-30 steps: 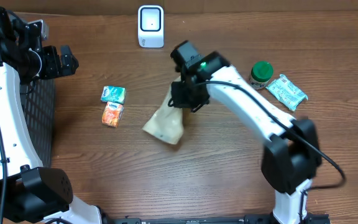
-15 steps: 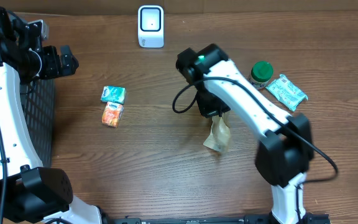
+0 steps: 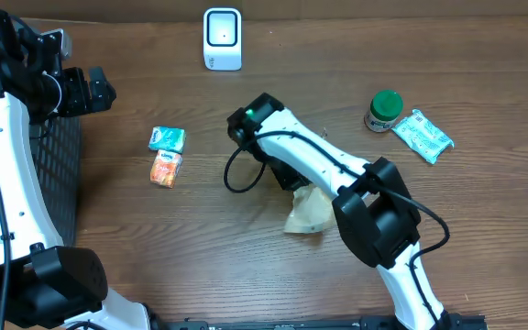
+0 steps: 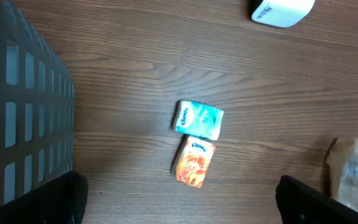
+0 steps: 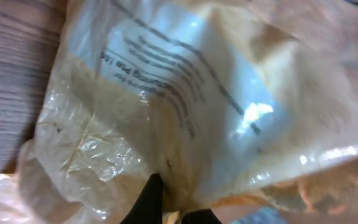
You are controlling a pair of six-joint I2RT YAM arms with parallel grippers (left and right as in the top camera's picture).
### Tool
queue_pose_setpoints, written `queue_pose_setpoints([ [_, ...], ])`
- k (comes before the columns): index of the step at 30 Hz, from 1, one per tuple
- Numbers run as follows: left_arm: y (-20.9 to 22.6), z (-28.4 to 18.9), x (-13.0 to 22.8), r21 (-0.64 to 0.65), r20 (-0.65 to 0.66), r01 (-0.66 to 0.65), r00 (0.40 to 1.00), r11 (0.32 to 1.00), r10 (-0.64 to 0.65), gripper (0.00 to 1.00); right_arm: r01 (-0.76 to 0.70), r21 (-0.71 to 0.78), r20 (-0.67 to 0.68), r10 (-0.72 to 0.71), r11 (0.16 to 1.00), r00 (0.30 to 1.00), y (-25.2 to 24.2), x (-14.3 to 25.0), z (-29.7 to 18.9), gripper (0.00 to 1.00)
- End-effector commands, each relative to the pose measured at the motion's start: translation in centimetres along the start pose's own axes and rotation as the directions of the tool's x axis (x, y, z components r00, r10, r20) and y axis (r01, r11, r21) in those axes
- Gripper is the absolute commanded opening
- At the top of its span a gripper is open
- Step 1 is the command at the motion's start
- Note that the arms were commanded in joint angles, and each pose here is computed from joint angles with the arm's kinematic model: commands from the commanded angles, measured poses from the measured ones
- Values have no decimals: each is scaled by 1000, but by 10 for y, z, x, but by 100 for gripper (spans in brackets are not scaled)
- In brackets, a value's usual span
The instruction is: Scan the item barcode
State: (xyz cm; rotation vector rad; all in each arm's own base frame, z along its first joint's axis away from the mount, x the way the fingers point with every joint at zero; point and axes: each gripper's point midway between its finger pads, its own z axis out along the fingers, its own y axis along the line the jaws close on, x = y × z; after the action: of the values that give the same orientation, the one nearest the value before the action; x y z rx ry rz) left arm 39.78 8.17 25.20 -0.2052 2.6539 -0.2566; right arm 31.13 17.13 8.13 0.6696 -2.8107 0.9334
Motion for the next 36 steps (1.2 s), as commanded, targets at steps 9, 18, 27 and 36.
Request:
queue_pose_setpoints([
  [9, -4, -16, -6, 2, 47, -3, 999, 1000, 3, 100, -106, 358, 237, 20, 928, 971, -90, -31, -43, 4],
  [18, -4, -16, -6, 2, 47, -3, 999, 1000, 3, 100, 28, 374, 197, -109, 927, 974, -90, -32, -44, 4],
  [27, -4, -16, -6, 2, 47, -3, 999, 1000, 3, 100, 90, 229, 203, -137, 969, 970, -52, -46, -25, 4],
  [36, -4, -16, -6, 2, 47, -3, 999, 1000, 3, 100, 159, -19, 213, -151, 987, 965, 5, -39, -28, 20],
])
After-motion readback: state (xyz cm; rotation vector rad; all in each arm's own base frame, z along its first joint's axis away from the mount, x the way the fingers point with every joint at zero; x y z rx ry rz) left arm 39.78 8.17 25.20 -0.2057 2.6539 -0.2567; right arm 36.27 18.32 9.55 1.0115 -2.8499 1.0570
